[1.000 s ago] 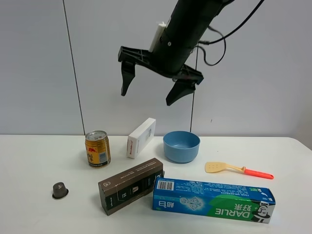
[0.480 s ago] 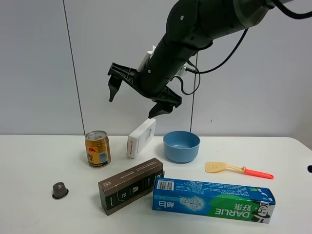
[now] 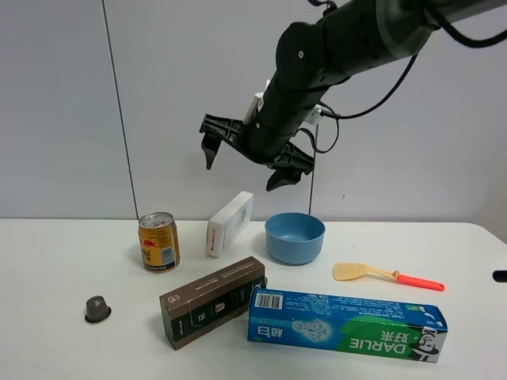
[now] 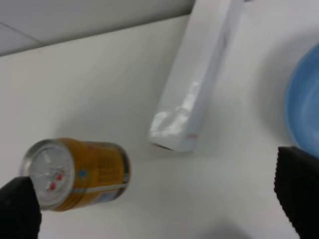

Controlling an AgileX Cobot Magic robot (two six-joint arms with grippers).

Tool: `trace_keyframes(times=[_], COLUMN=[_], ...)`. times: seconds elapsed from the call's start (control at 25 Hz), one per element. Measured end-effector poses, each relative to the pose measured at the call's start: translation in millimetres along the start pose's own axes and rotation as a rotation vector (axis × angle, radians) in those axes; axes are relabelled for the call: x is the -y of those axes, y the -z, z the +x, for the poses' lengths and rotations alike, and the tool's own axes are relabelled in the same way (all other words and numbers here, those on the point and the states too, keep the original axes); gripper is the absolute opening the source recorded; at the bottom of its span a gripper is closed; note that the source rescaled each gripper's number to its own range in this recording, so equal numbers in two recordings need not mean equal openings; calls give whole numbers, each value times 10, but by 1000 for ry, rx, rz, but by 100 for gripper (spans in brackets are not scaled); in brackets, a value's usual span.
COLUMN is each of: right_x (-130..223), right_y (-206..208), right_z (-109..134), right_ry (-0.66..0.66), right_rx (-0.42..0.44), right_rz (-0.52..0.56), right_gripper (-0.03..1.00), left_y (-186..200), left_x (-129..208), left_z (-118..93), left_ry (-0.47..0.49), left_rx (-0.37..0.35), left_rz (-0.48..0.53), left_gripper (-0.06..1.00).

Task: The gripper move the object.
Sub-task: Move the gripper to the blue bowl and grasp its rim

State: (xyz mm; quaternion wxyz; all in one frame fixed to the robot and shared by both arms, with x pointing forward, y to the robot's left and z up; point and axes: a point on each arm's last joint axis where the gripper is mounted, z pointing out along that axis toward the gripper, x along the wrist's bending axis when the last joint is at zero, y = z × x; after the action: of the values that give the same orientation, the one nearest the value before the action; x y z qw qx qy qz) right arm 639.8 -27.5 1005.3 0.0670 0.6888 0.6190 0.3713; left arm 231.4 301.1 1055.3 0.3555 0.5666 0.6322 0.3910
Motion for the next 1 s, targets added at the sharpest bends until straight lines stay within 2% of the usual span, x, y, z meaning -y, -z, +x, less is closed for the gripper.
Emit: trace_keyframes(times=[0.16,0.6,1.0], right_x=[67,72,22], right_y=[-126,-153,-152], right_z=[-85,-220,-299], right_ry=[43,202,228], right_rx=[56,162,178], right_rz=[29,62,68], right_gripper=[95,94,93], left_y=[0,0,0], left_x=[0,0,0], left_z=[0,0,0], left_ry=[0,0,0], left_rx=[0,0,0], left_rz=[0,0,0], left_gripper=[100,100,100])
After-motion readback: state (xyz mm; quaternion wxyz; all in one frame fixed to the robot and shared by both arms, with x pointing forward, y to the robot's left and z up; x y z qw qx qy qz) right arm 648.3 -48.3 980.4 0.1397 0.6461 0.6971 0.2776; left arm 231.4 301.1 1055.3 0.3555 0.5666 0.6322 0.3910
